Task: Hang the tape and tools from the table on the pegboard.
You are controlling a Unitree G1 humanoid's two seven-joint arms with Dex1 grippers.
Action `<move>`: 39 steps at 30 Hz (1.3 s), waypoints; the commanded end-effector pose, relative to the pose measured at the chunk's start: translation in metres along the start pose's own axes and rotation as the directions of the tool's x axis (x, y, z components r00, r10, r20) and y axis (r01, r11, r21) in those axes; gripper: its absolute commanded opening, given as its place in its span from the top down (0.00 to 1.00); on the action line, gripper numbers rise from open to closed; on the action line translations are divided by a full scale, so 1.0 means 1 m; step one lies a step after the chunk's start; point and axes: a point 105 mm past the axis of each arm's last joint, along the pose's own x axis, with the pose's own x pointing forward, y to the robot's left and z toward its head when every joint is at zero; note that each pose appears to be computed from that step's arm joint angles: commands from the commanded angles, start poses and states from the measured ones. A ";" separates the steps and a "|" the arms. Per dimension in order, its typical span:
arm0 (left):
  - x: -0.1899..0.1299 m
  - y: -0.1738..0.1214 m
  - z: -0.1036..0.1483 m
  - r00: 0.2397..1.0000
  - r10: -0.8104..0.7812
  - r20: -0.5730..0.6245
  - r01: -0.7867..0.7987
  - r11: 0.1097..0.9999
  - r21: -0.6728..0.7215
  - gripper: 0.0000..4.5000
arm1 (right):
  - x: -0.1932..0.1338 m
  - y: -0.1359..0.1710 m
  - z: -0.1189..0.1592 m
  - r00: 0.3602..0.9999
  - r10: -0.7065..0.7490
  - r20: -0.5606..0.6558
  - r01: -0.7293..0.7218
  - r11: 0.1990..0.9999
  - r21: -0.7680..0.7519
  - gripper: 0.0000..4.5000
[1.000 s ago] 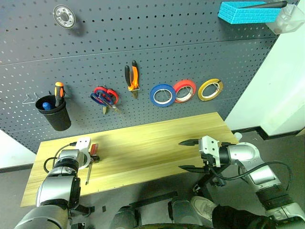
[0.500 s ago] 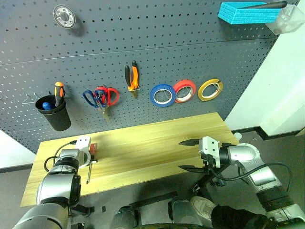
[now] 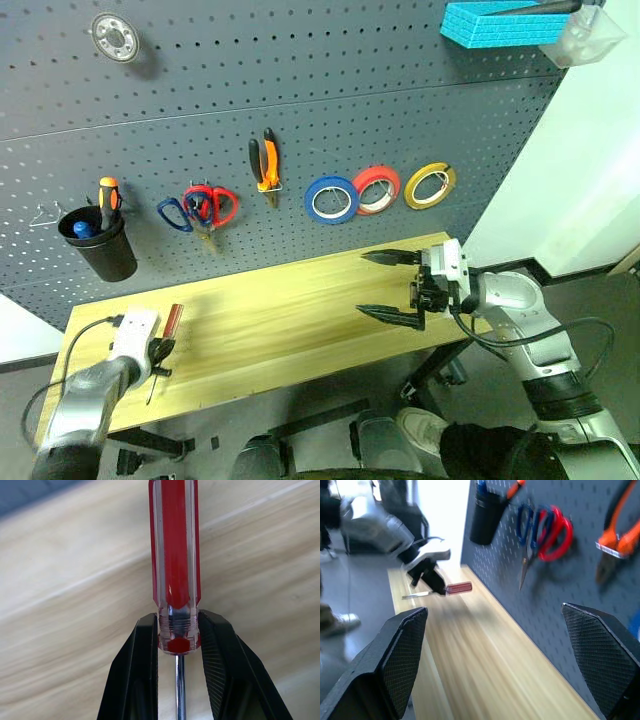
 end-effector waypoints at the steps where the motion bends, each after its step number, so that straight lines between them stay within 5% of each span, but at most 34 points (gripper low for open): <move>1: -0.035 0.015 0.064 0.934 0.028 0.357 -0.021 0.999 -0.025 0.82 | 0.012 -0.007 0.028 0.996 0.033 0.085 -0.028 0.998 -0.061 0.00; 8: -0.114 0.040 0.163 0.608 0.065 0.791 0.020 0.995 -0.097 0.82 | 0.026 -0.019 0.051 0.980 0.059 0.190 -0.051 0.998 -0.045 0.00; 16: -0.156 0.058 0.255 0.305 0.081 0.949 -0.079 0.995 -0.059 0.82 | 0.033 -0.020 0.054 0.973 0.083 0.214 -0.073 0.996 -0.052 0.00; 25: -0.112 0.096 0.285 0.297 0.140 0.945 -0.270 0.961 -0.057 0.82 | 0.030 -0.021 0.055 0.973 0.064 0.220 -0.052 0.997 -0.062 0.00; 39: -0.031 0.100 0.253 0.450 0.157 0.879 -0.182 0.980 -0.082 0.82 | 0.017 -0.021 0.049 0.982 0.006 0.191 0.005 0.999 -0.055 0.00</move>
